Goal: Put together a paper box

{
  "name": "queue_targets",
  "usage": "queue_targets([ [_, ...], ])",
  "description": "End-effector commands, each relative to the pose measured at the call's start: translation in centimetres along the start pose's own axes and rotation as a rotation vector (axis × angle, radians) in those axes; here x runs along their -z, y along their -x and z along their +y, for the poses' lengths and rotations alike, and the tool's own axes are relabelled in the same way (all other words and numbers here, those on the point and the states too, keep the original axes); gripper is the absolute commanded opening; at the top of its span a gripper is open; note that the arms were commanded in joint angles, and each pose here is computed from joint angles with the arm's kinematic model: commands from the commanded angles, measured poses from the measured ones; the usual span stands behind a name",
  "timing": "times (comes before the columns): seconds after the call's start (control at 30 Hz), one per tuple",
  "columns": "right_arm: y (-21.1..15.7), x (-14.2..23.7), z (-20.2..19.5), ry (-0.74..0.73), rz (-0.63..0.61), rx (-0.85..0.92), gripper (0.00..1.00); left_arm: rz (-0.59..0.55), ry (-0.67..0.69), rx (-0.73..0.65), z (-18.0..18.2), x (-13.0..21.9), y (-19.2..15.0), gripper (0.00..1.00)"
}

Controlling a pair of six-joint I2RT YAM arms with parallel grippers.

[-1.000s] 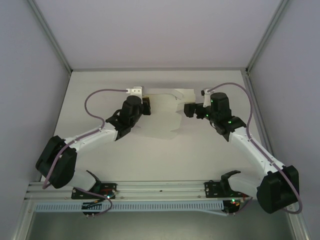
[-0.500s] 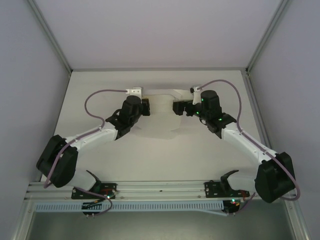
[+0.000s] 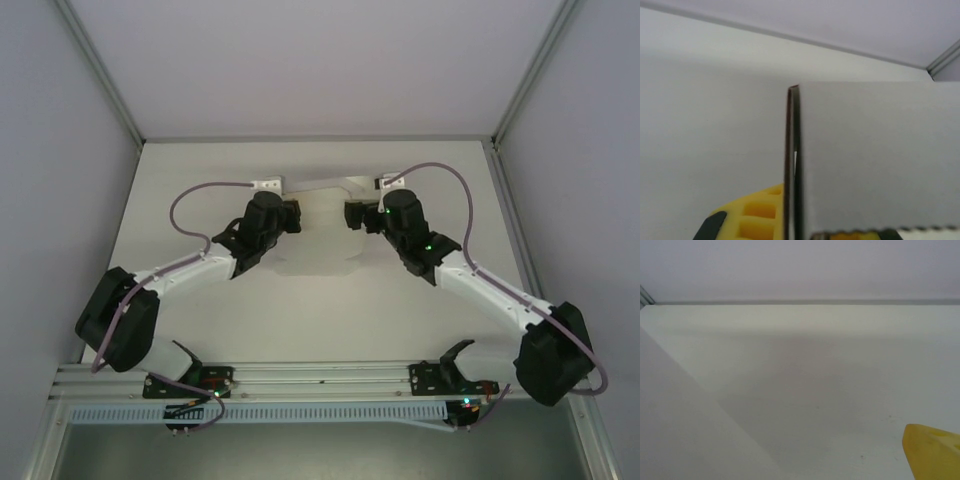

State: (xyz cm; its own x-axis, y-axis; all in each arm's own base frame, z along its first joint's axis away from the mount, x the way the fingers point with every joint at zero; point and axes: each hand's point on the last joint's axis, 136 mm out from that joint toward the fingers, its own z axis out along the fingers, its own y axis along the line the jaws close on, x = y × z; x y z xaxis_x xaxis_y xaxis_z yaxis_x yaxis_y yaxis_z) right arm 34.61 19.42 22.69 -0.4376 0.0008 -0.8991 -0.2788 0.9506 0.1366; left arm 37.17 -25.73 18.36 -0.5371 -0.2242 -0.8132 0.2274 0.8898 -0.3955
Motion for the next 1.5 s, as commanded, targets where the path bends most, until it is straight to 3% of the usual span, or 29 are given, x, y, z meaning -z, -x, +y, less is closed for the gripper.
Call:
queue_targets([
  [0.0,-0.9,2.6,-2.0,-0.052,0.018,0.074,1.0,0.015,-0.028,0.051,0.9,-0.6,0.3,0.0],
  [0.2,0.1,6.4,-5.6,-0.011,-0.049,-0.045,1.0,0.05,-0.005,-0.005,2.9,-0.3,-0.4,0.0],
  [0.33,1.8,7.6,-5.0,0.09,-0.111,-0.003,1.0,0.07,-0.026,-0.034,2.6,-0.2,-0.9,0.0],
  [0.47,2.7,6.7,-2.5,0.228,-0.075,0.082,1.0,0.084,-0.062,-0.042,2.0,-0.3,-1.2,0.0],
  [0.63,2.1,3.6,-1.5,0.286,0.059,0.105,0.93,0.082,-0.088,-0.044,1.4,-0.2,-0.9,0.0],
  [0.8,2.1,1.2,-0.3,0.357,0.11,0.118,0.75,0.082,-0.099,-0.043,1.2,-0.2,-0.8,0.0],
  [0.97,1.4,0.2,0.7,0.388,0.163,0.097,0.31,0.094,-0.075,-0.022,1.4,-0.6,-0.8,0.0],
  [1.1,0.4,0.1,1.4,0.317,0.195,0.14,0.07,0.101,-0.043,0.004,1.6,-1.2,-0.6,0.0],
  [1.17,0.1,0.1,1.9,0.259,0.205,0.171,0.01,0.106,-0.011,0.01,1.8,-1.6,-0.7,0.0],
  [1.3,-0.4,0.1,3.9,0.145,0.233,0.24,0.0,0.114,0.08,-0.013,1.9,-2.3,-0.6,0.0],
  [1.47,-1.0,-1.4,5.3,0.04,0.254,0.212,0.0,0.113,0.079,-0.03,0.4,-2.4,-0.8,0.0],
])
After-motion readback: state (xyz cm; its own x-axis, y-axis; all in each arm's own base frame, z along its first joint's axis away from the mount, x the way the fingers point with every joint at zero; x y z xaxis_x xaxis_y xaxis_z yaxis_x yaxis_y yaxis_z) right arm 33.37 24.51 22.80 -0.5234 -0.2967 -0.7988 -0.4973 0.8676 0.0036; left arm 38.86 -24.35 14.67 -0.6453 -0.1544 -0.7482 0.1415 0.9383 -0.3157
